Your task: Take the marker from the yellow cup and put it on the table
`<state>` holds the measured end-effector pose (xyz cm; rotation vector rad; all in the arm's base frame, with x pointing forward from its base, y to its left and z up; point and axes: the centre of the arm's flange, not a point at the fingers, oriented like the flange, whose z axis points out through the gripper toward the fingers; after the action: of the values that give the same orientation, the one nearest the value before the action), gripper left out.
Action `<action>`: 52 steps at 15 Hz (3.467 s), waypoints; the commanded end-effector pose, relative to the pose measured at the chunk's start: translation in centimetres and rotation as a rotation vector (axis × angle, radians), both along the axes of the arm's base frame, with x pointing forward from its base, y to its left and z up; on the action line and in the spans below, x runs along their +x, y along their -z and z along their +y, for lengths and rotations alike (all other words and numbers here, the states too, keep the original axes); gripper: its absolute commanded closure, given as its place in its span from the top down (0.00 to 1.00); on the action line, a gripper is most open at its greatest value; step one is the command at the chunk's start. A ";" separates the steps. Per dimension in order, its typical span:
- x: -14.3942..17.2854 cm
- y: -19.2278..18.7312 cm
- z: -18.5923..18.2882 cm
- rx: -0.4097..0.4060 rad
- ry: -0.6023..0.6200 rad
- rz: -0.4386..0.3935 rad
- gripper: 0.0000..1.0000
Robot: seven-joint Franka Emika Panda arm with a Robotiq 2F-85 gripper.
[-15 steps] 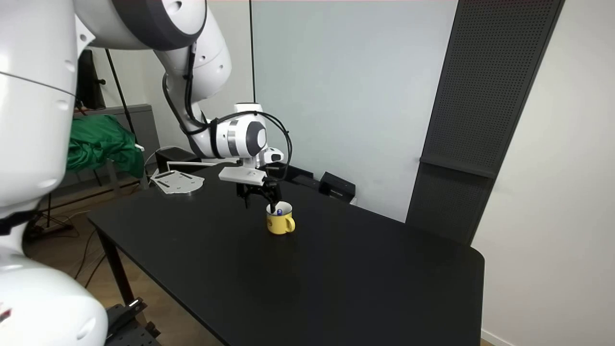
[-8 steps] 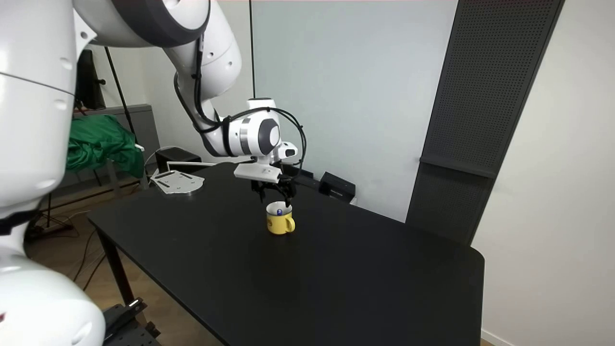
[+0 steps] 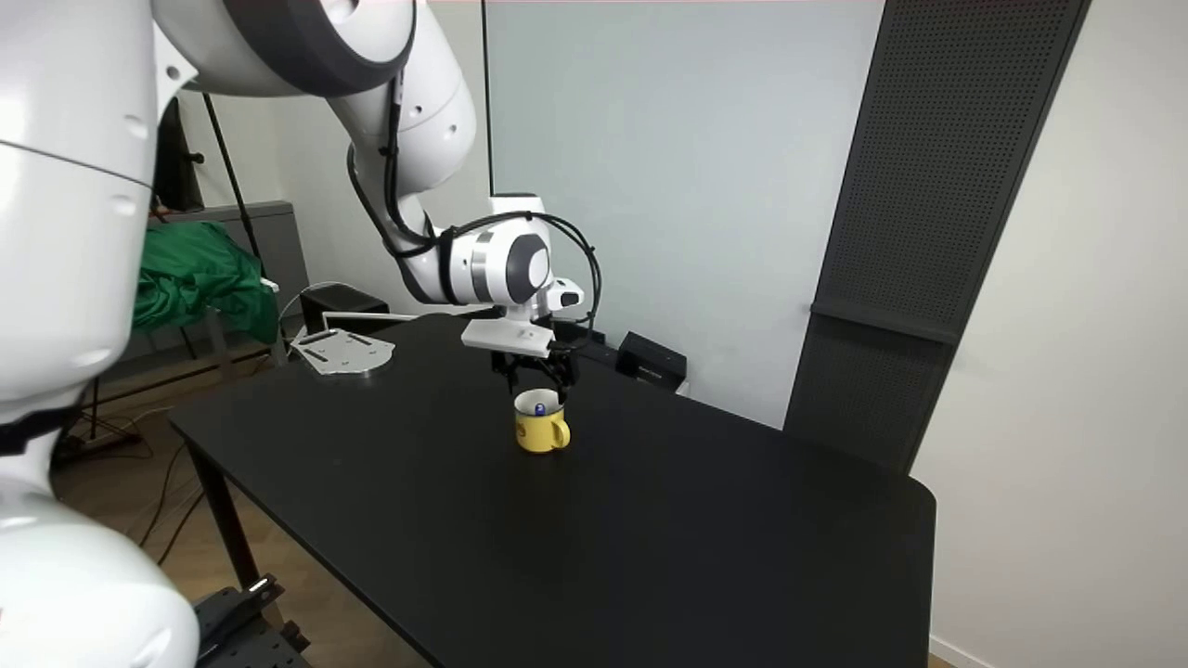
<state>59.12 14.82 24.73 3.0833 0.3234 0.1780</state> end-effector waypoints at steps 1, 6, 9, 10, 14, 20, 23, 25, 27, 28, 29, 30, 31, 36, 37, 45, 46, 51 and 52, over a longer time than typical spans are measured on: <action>0.5 0.6 -0.7 0.014 0.000 0.015 1.00; 0.5 1.8 -0.8 0.017 -0.004 0.036 0.73; 0.4 2.0 -0.6 0.022 -0.010 0.041 0.51; 0.4 1.9 -0.5 0.027 -0.012 0.039 0.45; 0.4 1.3 -0.4 0.039 -0.019 0.029 0.18; 0.2 0.7 -0.5 0.054 -0.032 0.023 0.05; 0.0 -0.6 -0.2 0.058 -0.050 0.005 0.05; -0.6 -2.4 0.3 0.055 -0.071 -0.023 0.05; -1.2 -4.5 0.8 0.054 -0.089 -0.054 0.05; -1.5 -5.6 1.0 0.052 -0.099 -0.073 0.05; -2.0 -6.7 1.2 0.048 -0.112 -0.097 0.05; -2.4 -7.6 1.4 0.046 -0.125 -0.122 0.05; -2.8 -8.4 1.6 0.047 -0.138 -0.148 0.05; -4.8 -8.7 2.9 0.062 -0.222 -0.239 0.05; -5.2 -8.4 3.3 0.067 -0.242 -0.252 0.05; -6.3 -3.3 5.6 0.136 -0.384 -0.253 0.05; -6.3 -2.5 5.6 0.142 -0.388 -0.240 0.05; -5.9 2.0 4.2 0.162 -0.381 -0.181 0.05; -5.8 2.8 3.9 0.167 -0.386 -0.171 0.05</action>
<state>52.62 19.93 23.73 3.0736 0.9178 0.5048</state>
